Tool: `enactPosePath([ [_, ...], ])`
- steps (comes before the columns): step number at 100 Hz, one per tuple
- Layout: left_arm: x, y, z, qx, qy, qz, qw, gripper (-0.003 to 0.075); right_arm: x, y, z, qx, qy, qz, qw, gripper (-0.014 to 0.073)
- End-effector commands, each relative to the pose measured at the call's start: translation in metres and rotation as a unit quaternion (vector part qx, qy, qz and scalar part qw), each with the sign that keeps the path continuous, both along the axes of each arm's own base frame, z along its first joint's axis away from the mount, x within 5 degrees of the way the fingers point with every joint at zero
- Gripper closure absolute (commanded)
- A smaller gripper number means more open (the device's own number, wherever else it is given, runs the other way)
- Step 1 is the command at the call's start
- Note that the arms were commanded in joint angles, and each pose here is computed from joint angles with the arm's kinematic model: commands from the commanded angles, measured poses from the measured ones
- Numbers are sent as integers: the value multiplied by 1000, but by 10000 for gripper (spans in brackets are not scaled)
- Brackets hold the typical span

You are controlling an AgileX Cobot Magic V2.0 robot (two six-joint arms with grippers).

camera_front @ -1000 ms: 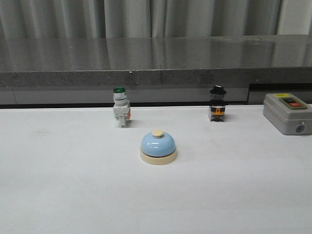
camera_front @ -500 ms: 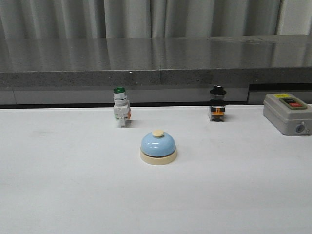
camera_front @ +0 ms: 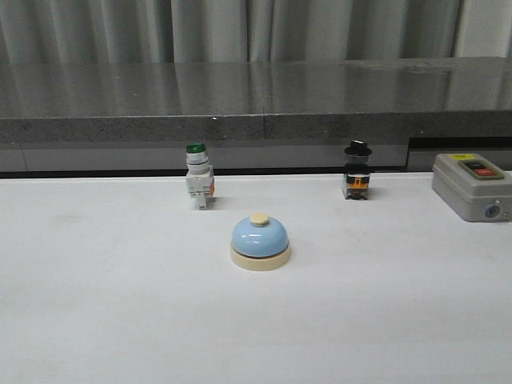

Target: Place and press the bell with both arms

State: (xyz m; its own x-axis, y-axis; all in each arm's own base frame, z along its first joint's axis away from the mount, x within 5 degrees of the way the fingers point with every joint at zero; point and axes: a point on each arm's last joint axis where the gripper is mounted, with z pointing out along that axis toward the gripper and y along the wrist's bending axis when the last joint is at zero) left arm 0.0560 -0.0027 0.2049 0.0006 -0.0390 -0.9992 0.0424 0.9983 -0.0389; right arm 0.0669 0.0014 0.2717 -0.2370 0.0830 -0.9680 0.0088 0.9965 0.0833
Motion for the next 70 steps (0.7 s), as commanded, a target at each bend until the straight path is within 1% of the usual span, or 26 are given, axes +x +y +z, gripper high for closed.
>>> enactPosePath([
  [1, 0, 1, -6, -4, -29, 3, 1000, 741, -3, -2, 10, -26, -75, -10, 997, 664],
  [5, 0, 1, -6, -4, -29, 3, 1000, 741, -6, -3, 7, -35, -87, -11, 996, 664],
  [18, 0, 1, -6, -4, -29, 3, 1000, 741, -14, -3, -1, -36, -133, -13, 990, 664],
  [36, 0, 1, -6, -4, -29, 3, 1000, 741, -24, -2, -15, -36, -204, -15, 978, 664],
  [51, 0, 1, -6, -4, -29, 3, 1000, 741, -20, -2, -29, -36, -207, -15, 978, 664],
  [64, 0, 1, -6, -4, -29, 3, 1000, 741, -17, -2, -38, -36, -235, -16, 971, 664],
  [70, 0, 1, -6, -4, -29, 3, 1000, 741, -15, -2, -45, -36, -237, -16, 971, 664],
])
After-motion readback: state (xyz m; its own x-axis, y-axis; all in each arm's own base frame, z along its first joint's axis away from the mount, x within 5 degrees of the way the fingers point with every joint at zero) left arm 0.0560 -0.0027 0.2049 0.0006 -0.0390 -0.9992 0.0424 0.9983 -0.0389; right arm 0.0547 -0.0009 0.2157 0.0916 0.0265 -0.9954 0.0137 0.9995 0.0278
